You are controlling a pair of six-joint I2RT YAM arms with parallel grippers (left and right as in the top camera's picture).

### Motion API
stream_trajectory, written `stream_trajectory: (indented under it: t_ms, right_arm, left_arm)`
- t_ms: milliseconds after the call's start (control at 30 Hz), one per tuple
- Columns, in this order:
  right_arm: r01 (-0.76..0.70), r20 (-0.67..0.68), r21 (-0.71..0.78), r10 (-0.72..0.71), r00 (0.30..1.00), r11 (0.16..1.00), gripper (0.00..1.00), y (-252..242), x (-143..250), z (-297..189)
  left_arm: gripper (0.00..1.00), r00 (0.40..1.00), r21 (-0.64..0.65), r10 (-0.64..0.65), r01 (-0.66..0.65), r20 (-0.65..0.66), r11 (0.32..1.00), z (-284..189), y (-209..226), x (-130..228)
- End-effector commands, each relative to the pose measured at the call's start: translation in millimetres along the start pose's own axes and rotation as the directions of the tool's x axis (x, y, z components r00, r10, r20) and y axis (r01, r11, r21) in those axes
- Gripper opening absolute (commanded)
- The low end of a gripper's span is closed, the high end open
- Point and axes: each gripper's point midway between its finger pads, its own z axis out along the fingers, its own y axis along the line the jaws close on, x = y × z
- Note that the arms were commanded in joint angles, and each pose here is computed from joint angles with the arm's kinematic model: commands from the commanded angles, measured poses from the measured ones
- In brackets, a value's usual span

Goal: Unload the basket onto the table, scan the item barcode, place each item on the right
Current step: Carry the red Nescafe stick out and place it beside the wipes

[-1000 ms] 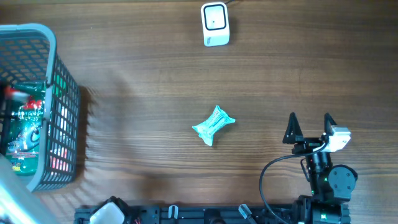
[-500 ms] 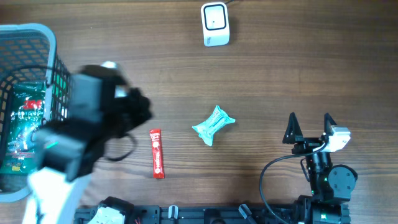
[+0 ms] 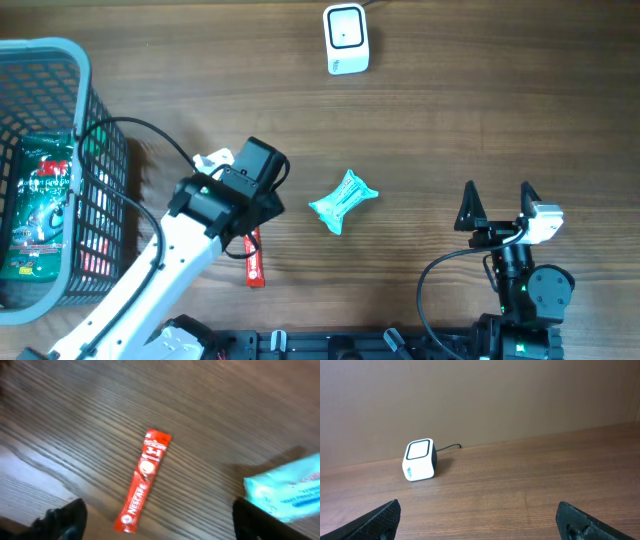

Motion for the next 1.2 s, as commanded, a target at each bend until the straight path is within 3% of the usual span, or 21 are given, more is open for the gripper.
stream_trajectory:
  t_ms: [0,167,367,467,533,600,633,667,700,800,833,1000,1167]
  right_arm:
    - [0.019,0.006,0.000,-0.019,1.000,1.000,1.00,0,-1,0]
    - [0.019,0.006,0.000,-0.019,1.000,1.000,1.00,0,-1,0]
    - [0.019,0.006,0.000,-0.019,1.000,1.000,1.00,0,-1,0]
    - [0.019,0.006,0.000,-0.019,1.000,1.000,1.00,0,-1,0]
    - [0.019,0.006,0.000,-0.019,1.000,1.000,1.00,0,-1,0]
    - [0.019,0.006,0.000,-0.019,1.000,1.000,1.00,0,-1,0]
    - [0.019,0.006,0.000,-0.019,1.000,1.000,1.00,0,-1,0]
    - [0.019,0.006,0.000,-0.019,1.000,1.000,1.00,0,-1,0]
    - [0.019,0.006,0.001,-0.019,1.000,1.000,1.00,0,-1,0]
    - [0.019,0.006,0.000,-0.019,1.000,1.000,1.00,0,-1,0]
    - [0.019,0.006,0.000,-0.019,1.000,1.000,1.00,0,-1,0]
    - [0.019,0.006,0.000,-0.019,1.000,1.000,1.00,0,-1,0]
    - [0.019,0.006,0.000,-0.019,1.000,1.000,1.00,0,-1,0]
  left_arm:
    - [1.00,0.999,-0.095,0.029,-0.032,-0.027,0.995,37,20,20]
    - [0.92,0.990,-0.041,0.025,-0.031,-0.140,0.999,83,23,61]
    - [0.91,0.986,-0.007,0.022,-0.023,-0.164,1.000,99,25,75]
    - [0.76,0.979,0.023,0.003,0.002,-0.203,1.000,107,22,86]
    - [0.74,0.963,-0.052,-0.150,0.142,-0.224,0.989,115,34,97]
    - [0.81,0.928,-0.131,-0.294,0.269,-0.231,0.954,122,46,108]
    - [0.79,0.909,-0.147,-0.342,0.314,-0.237,0.938,126,48,113]
    - [0.73,0.898,-0.140,-0.360,0.334,-0.254,0.932,129,45,117]
    - [0.47,0.889,-0.125,-0.361,0.339,-0.282,0.933,132,40,121]
    - [0.08,0.884,-0.143,-0.366,0.338,-0.289,0.930,135,42,124]
    - [0.04,0.883,-0.141,-0.366,0.338,-0.295,0.930,135,41,125]
    - [0.04,0.891,-0.127,-0.346,0.322,-0.293,0.938,129,34,117]
    - [0.04,0.944,0.103,-0.268,0.291,-0.192,0.951,105,-35,55]
